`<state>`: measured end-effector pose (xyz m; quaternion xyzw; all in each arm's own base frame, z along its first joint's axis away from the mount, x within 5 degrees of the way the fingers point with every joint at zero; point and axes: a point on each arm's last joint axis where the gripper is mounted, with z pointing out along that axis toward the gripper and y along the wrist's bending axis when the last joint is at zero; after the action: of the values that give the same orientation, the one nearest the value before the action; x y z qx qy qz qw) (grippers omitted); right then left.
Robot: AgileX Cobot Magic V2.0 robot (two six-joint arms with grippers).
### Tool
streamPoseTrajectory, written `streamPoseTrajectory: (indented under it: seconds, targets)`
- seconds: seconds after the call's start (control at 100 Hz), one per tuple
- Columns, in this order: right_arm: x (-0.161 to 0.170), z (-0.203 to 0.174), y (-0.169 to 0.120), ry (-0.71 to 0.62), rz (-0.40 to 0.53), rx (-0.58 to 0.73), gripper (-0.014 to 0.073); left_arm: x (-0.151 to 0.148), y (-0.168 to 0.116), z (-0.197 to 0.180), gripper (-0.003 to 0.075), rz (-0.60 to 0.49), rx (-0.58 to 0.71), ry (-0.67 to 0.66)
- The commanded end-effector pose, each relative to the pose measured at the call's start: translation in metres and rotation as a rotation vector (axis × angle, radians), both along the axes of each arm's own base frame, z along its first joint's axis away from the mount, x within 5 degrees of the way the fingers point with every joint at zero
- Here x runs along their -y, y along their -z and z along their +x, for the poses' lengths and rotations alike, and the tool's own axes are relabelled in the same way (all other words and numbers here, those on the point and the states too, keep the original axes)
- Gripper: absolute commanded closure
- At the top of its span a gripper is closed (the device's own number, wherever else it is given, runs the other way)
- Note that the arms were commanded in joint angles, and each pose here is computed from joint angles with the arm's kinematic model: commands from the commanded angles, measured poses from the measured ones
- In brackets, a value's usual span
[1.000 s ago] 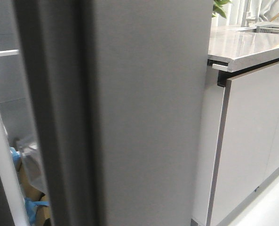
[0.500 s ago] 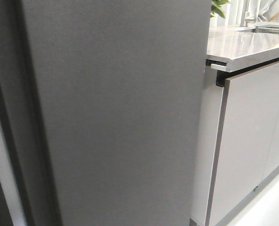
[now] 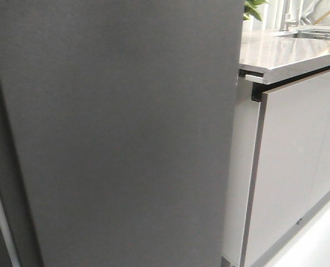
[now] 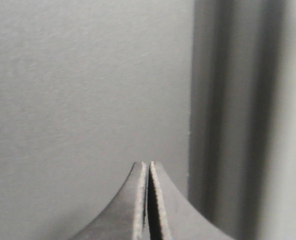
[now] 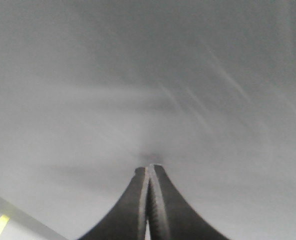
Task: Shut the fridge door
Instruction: 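Keep pushing the door with both grippers until it seals shut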
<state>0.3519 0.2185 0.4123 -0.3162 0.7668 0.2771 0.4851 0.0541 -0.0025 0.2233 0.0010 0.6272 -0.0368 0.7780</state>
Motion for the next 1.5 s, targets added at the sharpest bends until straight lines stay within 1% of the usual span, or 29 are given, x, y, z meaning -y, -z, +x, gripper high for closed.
streamPoseTrajectory:
  seconds: [0.0, 0.17, 0.28, 0.39, 0.49, 0.65, 0.71, 0.85, 0.94, 1.08, 1.17, 1.29, 1.41, 1.49]
  targets:
    - [0.007, -0.01, -0.035, 0.043, 0.096, 0.113, 0.0639, 0.0, 0.005, 0.0, 0.074, -0.011, 0.047, -0.004]
    - [0.008, -0.012, -0.034, 0.024, 0.081, 0.096, 0.0639, 0.0, 0.005, 0.0, 0.074, -0.011, 0.047, -0.004]
    - [0.01, -0.014, -0.037, 0.026, 0.057, 0.117, 0.0639, 0.0, 0.005, 0.0, 0.074, -0.011, 0.047, -0.004]
    - [0.017, -0.022, -0.047, 0.032, 0.042, 0.149, 0.0639, 0.0, 0.005, 0.0, 0.074, -0.011, 0.047, -0.004]
    - [0.027, -0.032, -0.06, 0.043, 0.059, 0.153, 0.0639, 0.0, 0.005, 0.0, 0.074, -0.011, 0.047, -0.004]
    - [0.047, -0.06, -0.087, 0.055, 0.075, 0.181, 0.0639, 0.0, 0.005, 0.0, 0.074, -0.011, 0.047, -0.004]
    - [0.057, -0.076, -0.097, 0.068, 0.062, 0.21, 0.0638, 0.0, 0.005, 0.0, 0.074, -0.011, 0.047, -0.004]
    - [0.076, -0.111, -0.109, 0.097, 0.062, 0.24, 0.0638, 0.0, 0.005, 0.0, 0.074, -0.011, 0.047, -0.004]
    - [0.087, -0.136, -0.111, 0.102, 0.073, 0.255, 0.0638, 0.0, 0.005, 0.0, 0.074, -0.011, 0.047, -0.004]
    - [0.109, -0.179, -0.104, 0.136, 0.12, 0.279, 0.0638, 0.0, 0.005, 0.0, 0.074, -0.011, 0.047, -0.004]
    - [0.124, -0.207, -0.094, 0.164, 0.161, 0.3, 0.0638, 0.0, 0.005, 0.0, 0.074, -0.011, 0.047, -0.004]
    - [0.14, -0.239, -0.071, 0.189, 0.202, 0.289, 0.0638, 0.0, 0.005, 0.0, 0.074, -0.011, 0.047, -0.004]
    - [0.154, -0.266, -0.039, 0.216, 0.237, 0.272, 0.0638, 0.0, 0.005, 0.0, 0.074, -0.011, 0.047, -0.004]
    - [0.163, -0.283, -0.022, 0.234, 0.262, 0.3, 0.0638, 0.0, 0.005, 0.0, 0.074, -0.011, 0.047, -0.004]
